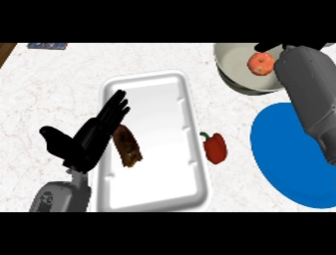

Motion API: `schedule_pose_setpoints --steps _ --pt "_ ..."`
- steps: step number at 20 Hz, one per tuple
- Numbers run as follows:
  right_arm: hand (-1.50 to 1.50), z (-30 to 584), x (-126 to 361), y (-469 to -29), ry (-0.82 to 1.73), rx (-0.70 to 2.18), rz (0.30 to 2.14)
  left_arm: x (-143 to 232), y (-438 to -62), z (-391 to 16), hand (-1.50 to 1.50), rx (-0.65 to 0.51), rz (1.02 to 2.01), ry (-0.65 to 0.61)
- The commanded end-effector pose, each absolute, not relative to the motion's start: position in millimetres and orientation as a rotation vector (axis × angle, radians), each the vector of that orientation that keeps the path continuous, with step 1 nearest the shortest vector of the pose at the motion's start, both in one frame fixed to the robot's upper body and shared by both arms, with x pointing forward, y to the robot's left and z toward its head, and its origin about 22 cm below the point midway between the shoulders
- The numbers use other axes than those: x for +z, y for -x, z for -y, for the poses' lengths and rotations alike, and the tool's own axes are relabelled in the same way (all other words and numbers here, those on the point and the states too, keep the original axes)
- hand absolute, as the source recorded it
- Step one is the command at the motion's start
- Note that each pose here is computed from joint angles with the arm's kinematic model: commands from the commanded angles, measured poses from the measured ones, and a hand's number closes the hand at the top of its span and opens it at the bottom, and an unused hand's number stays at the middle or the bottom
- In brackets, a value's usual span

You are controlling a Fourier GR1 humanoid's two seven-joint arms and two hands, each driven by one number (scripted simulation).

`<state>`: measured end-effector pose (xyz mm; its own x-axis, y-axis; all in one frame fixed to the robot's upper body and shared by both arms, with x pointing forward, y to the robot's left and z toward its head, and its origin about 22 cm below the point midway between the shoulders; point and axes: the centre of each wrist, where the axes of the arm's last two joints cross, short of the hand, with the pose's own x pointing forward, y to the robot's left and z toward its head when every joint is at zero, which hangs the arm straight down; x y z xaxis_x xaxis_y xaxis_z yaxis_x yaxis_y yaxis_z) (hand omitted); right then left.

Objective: Pick the squash from the plate and place it in the bowl

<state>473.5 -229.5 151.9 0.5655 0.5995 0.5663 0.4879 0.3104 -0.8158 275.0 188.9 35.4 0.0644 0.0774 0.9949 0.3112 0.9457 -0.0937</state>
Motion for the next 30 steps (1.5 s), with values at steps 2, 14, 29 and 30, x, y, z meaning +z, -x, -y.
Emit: schedule_pose_setpoints --steps 2,14,29,30 --pt "-1.5 206.4 163.6 -470.2 1.285 -0.255 1.398 39.7 -277.2 -191.6 0.0 -0.16 1.504 0.293" --pt "-1.5 110.0 157.3 -413.9 0.989 -0.377 1.864 20.1 -263.7 -200.4 0.0 -0.117 1.449 0.265" --pt "1.5 61.3 37.4 -255.3 0.84 -0.185 1.916 19.6 -259.1 -219.1 0.0 -0.086 1.457 0.231" --pt "1.5 58.1 24.3 -242.0 0.824 -0.14 1.878 15.1 -258.4 -208.6 0.0 -0.095 1.449 0.239"
